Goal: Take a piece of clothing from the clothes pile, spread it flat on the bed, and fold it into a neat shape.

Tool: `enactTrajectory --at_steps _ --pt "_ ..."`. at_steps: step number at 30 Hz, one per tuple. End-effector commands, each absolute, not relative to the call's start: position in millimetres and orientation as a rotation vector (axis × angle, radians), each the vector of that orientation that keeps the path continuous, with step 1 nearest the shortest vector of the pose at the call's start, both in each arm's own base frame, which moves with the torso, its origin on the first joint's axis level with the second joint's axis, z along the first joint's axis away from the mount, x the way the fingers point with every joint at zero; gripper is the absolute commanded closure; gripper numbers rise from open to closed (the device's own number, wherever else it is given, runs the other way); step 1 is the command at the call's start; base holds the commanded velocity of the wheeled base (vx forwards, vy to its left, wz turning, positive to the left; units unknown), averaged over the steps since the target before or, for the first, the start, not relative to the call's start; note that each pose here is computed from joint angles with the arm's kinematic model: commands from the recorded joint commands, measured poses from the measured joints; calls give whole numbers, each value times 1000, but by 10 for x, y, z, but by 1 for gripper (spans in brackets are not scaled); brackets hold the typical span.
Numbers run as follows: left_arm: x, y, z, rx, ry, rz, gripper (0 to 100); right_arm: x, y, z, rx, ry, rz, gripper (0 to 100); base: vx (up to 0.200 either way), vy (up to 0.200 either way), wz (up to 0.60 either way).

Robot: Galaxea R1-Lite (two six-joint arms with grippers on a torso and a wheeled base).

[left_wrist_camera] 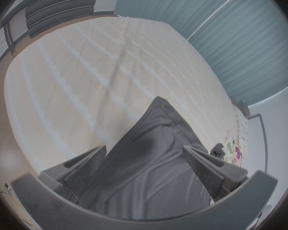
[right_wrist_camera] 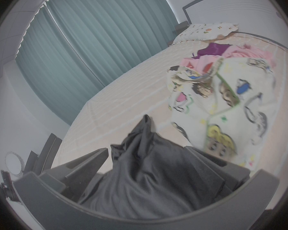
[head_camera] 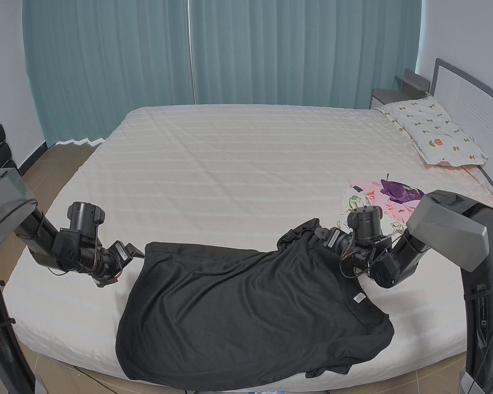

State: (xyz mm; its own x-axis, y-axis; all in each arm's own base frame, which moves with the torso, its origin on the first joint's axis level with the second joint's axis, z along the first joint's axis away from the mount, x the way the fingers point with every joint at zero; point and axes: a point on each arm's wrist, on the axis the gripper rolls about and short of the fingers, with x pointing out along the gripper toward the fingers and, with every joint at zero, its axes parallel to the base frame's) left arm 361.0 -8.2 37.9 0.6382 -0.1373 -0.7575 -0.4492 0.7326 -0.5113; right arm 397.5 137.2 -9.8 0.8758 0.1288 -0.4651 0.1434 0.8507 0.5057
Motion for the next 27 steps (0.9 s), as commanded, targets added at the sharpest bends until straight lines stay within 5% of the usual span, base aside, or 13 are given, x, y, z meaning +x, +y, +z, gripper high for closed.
enactTrajectory --at_steps 1,25,26,27 --pt "4081 -250 -6 -751 886 192 0 3554 1307 53 658 510 1 0 0 0 0" --pt "4646 -376 -349 -696 746 230 0 3225 1147 -43 788 483 19 0 0 0 0" --pt "4651 -383 -362 -695 746 230 100 3225 1147 -43 786 484 20 0 0 0 0" --pt "4656 -398 -375 -693 749 228 100 3229 1154 -44 786 483 22 0 0 0 0"
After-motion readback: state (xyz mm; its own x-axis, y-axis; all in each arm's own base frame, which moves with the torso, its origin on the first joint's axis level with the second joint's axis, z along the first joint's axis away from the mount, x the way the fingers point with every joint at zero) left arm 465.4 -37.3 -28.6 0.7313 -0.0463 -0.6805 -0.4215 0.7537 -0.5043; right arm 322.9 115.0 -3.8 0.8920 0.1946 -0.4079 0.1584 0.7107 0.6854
